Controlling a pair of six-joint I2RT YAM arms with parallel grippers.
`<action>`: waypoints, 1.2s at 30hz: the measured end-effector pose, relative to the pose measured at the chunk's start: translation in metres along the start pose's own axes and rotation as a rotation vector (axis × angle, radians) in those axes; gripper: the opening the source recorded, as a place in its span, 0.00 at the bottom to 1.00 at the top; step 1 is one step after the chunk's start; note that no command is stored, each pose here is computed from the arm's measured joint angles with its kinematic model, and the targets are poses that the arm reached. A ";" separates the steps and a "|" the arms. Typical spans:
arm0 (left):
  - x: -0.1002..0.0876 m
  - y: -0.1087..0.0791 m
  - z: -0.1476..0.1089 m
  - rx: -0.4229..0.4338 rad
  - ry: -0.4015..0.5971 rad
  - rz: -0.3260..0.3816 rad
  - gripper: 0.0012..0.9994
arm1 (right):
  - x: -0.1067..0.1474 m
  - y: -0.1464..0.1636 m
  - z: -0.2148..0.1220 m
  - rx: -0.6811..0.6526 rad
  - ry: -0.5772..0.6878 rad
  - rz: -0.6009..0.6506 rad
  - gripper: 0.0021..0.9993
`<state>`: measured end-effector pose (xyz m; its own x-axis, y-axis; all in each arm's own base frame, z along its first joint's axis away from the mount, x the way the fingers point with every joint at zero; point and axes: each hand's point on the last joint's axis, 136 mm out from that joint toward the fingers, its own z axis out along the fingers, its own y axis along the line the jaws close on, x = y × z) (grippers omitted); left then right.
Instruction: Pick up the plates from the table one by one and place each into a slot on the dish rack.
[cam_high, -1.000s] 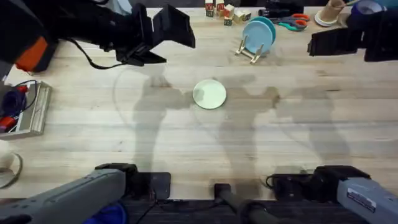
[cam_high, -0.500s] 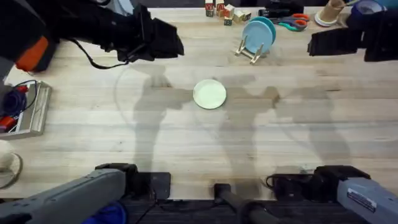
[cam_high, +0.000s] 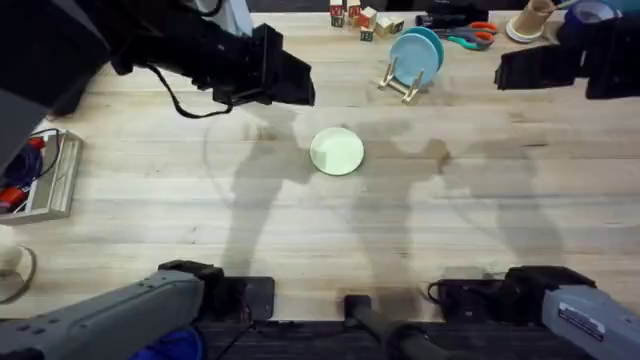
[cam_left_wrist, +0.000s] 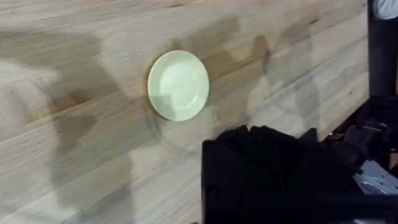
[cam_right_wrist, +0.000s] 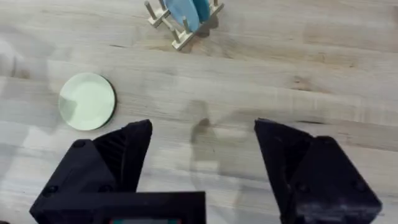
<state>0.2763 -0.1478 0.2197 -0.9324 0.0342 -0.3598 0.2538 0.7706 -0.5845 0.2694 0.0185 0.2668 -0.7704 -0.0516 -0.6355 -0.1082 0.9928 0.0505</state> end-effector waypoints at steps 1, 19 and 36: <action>0.000 0.001 0.000 -0.008 -0.001 0.000 0.04 | 0.000 0.000 0.000 0.000 0.000 0.000 0.99; 0.003 0.013 0.018 -0.031 0.062 -0.036 0.04 | 0.000 0.000 0.000 0.000 0.000 0.000 0.99; 0.008 0.044 0.062 -0.049 0.193 -0.113 0.04 | 0.000 0.000 0.000 0.000 0.000 0.000 0.99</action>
<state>0.2962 -0.1527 0.1462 -0.9874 0.0633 -0.1451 0.1362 0.8066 -0.5752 0.2695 0.0185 0.2667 -0.7705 -0.0516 -0.6353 -0.1083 0.9928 0.0507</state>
